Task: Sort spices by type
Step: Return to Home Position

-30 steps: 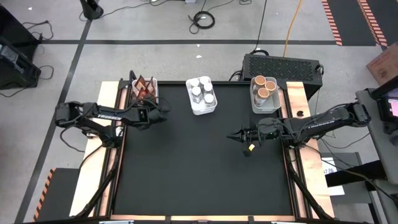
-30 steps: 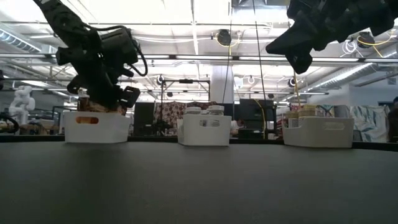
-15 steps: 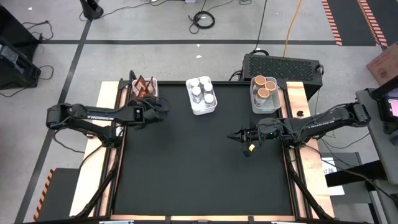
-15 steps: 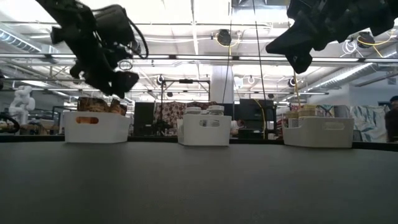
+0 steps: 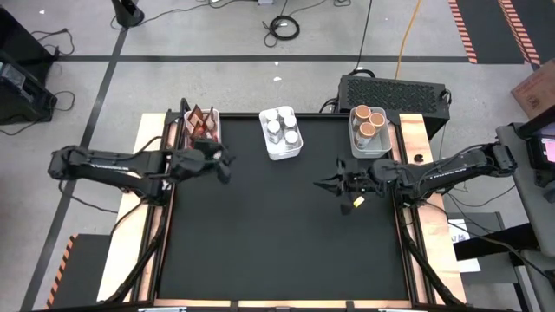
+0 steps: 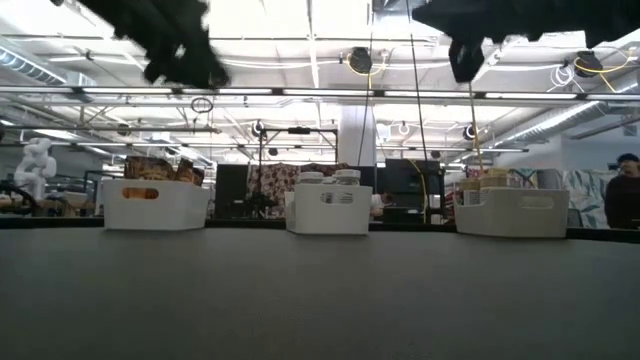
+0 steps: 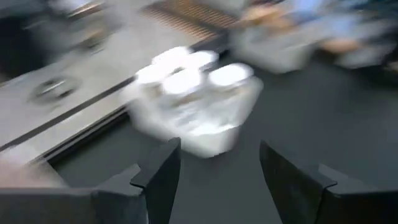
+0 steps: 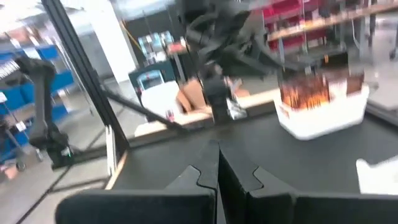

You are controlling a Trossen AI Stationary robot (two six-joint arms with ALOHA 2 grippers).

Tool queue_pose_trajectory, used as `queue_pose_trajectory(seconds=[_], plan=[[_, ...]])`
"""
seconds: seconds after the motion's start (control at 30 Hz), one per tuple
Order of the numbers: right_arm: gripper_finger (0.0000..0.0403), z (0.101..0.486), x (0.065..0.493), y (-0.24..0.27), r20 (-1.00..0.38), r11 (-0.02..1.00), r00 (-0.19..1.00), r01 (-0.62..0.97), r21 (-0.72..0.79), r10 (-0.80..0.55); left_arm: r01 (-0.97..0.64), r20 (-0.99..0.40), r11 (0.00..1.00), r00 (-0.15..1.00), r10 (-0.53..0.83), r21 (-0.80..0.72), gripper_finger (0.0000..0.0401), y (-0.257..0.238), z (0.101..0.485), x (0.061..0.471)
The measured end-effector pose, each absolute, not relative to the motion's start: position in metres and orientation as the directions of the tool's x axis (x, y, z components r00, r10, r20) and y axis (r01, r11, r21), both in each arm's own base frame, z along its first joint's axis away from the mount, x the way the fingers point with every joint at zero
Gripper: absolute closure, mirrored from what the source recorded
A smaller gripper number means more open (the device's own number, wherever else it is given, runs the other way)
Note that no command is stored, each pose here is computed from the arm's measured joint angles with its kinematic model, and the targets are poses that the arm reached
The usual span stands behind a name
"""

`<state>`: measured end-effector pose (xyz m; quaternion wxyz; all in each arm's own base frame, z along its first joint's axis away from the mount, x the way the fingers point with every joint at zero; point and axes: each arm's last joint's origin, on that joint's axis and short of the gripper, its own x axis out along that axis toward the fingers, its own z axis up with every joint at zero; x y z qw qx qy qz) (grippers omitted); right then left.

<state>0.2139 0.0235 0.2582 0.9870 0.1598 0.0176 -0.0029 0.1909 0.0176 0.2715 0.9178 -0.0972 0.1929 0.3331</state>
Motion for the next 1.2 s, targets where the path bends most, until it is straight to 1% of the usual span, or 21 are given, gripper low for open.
queue_pose_trajectory(seconds=[0.07,0.13,0.23,0.4,0.57,0.77,0.93,1.13,1.2], plan=[[0.0403,0.263,0.214,0.023,0.008,0.953,1.0,0.002,0.302,-0.005,-0.528,-0.339,0.844,0.814,0.472,-0.092,0.018,0.006,0.282,0.196],[0.0403,0.265,0.214,0.023,0.038,0.956,0.999,-0.006,0.292,-0.006,-0.434,-0.258,0.893,0.882,0.394,-0.122,0.018,-0.005,0.292,0.2],[0.0403,0.264,0.214,0.023,0.024,0.962,1.0,-0.005,0.273,-0.002,-0.332,-0.187,0.935,0.933,0.307,-0.121,0.018,-0.019,0.3,0.201],[0.0403,0.261,0.209,0.023,-0.034,0.971,0.999,-0.014,0.24,0.023,-0.21,-0.139,0.975,0.97,0.199,-0.077,0.018,-0.043,0.297,0.195],[0.0403,0.264,0.197,0.022,-0.077,0.973,0.997,-0.005,0.23,0.023,-0.177,-0.1,0.981,0.981,0.169,-0.083,0.018,-0.052,0.286,0.176],[0.0403,0.263,0.184,0.02,-0.115,0.978,0.993,0.007,0.208,0.018,-0.147,-0.061,0.985,0.988,0.142,-0.085,0.018,-0.046,0.27,0.149],[0.0403,0.242,0.175,0.018,-0.114,0.972,0.993,0.028,0.233,-0.002,-0.149,-0.013,0.984,0.989,0.148,-0.1,0.018,-0.035,0.254,0.128],[0.0403,0.214,0.164,0.011,-0.045,0.953,0.998,0.055,0.299,-0.044,-0.111,0.049,0.99,0.992,0.116,-0.091,0.018,-0.026,0.236,0.113],[0.0403,0.203,0.161,0.008,-0.059,0.944,0.997,0.075,0.321,-0.059,-0.116,0.052,0.989,0.991,0.121,-0.092,0.018,-0.022,0.228,0.11]])
